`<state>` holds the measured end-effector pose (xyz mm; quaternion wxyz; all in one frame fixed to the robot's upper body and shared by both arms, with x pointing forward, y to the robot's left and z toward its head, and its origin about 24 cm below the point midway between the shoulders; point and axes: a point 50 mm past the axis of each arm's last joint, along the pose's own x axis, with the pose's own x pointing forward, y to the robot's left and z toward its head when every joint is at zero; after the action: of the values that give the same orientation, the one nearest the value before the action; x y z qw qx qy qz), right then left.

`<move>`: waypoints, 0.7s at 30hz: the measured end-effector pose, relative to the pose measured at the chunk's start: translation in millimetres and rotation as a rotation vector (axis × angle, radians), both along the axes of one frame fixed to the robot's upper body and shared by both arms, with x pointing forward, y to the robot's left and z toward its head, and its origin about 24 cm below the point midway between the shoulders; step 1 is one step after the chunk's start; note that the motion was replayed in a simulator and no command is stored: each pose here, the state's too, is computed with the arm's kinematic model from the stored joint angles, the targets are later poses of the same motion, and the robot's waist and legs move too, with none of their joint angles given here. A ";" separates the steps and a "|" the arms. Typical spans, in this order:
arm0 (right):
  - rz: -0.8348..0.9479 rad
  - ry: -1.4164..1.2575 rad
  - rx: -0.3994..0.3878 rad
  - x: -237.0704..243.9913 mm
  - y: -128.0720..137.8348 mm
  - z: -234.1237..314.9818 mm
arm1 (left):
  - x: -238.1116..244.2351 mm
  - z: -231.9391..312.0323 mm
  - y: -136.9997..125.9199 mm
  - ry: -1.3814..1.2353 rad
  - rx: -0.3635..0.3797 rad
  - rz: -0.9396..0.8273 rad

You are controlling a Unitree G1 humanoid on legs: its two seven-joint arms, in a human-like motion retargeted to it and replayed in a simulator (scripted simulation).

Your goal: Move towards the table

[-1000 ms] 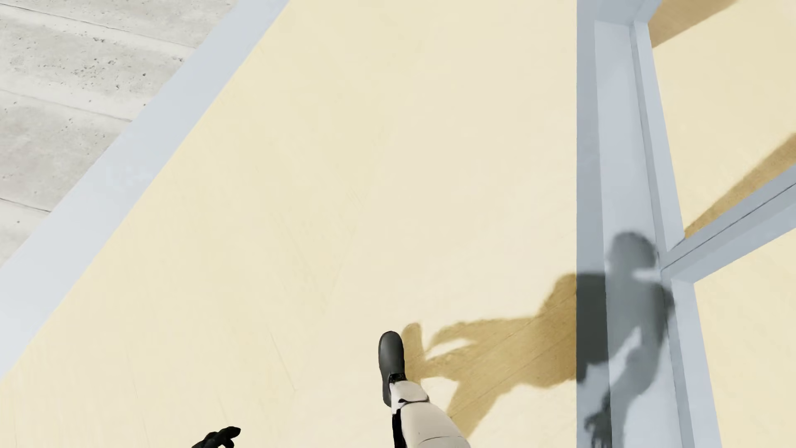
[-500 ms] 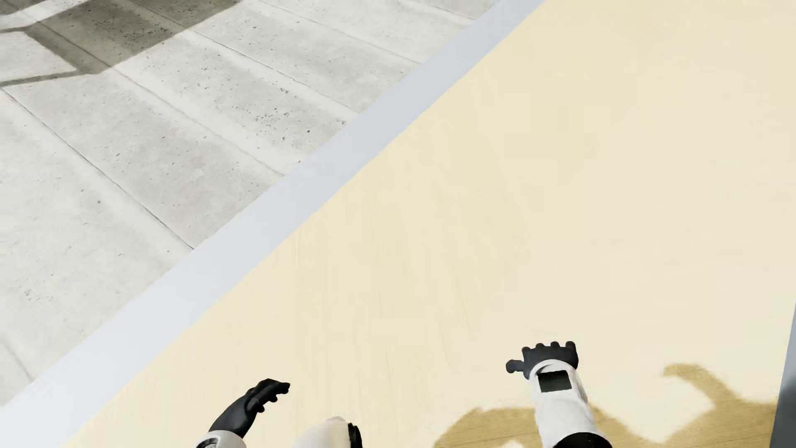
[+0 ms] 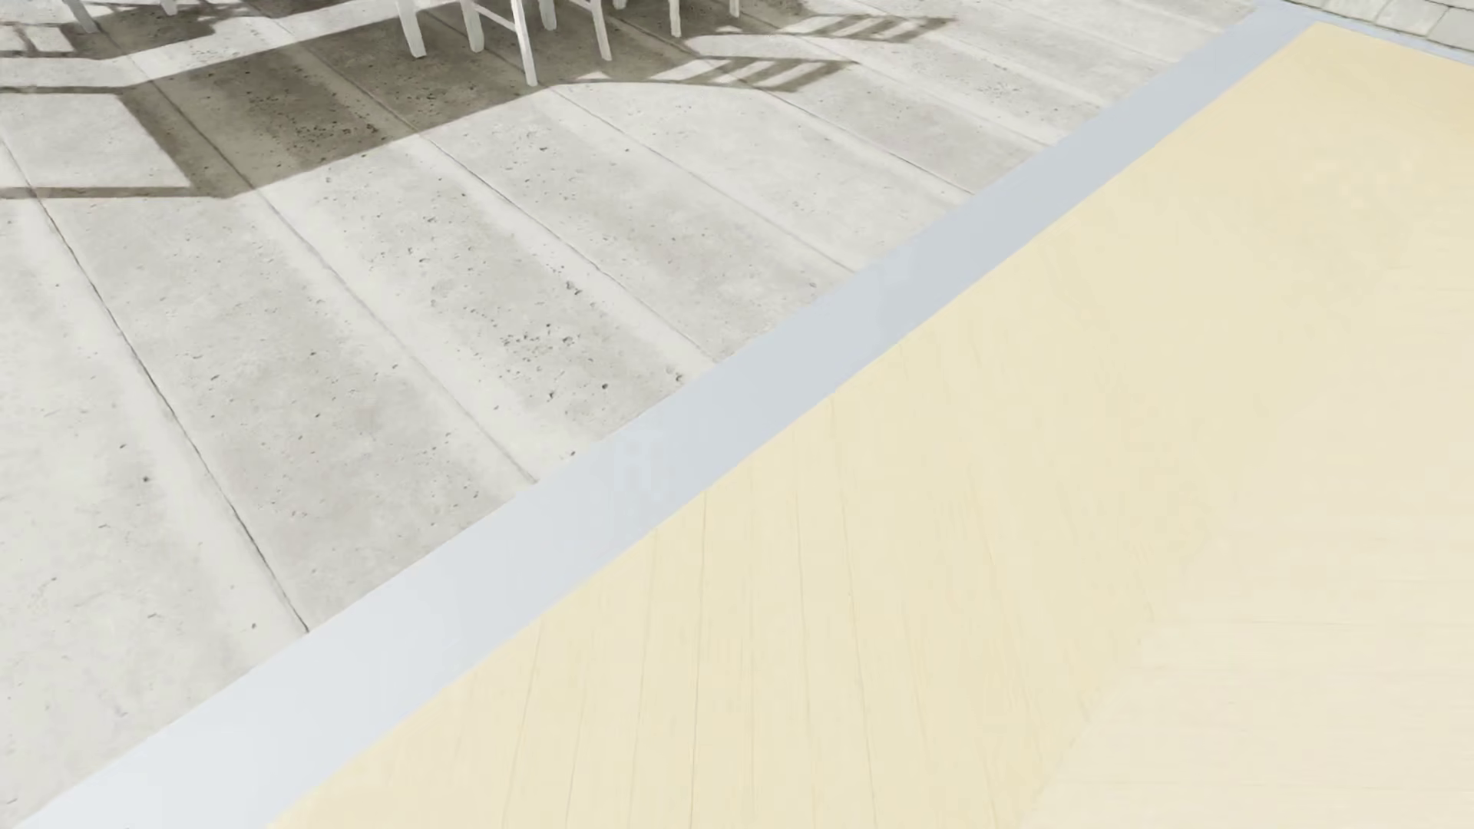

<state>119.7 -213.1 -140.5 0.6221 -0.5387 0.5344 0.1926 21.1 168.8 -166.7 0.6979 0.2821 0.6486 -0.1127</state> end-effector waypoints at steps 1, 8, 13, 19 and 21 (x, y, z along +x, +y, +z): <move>-0.016 0.133 -0.031 -38.7 -0.9 -11.4 | 14.6 0.8 -0.4 -0.027 0.009 -0.094; 0.098 0.580 0.248 -170.0 61.6 -25.9 | 143.8 44.7 -5.4 -0.570 0.026 -0.235; 0.127 0.322 0.085 -98.6 35.0 -22.3 | 146.3 36.8 -14.4 -0.473 0.033 -0.301; 0.133 -0.039 -0.091 24.9 3.2 5.9 | 138.0 25.0 -35.6 -0.202 0.026 -0.783; 0.323 -0.128 -0.178 75.6 0.0 27.5 | 149.4 39.9 -29.6 -0.408 0.063 -0.657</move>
<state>195.3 -213.0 -113.1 0.5656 -0.6817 0.4153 0.2072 170.5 139.1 -126.8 0.7301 0.5129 0.3746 -0.2519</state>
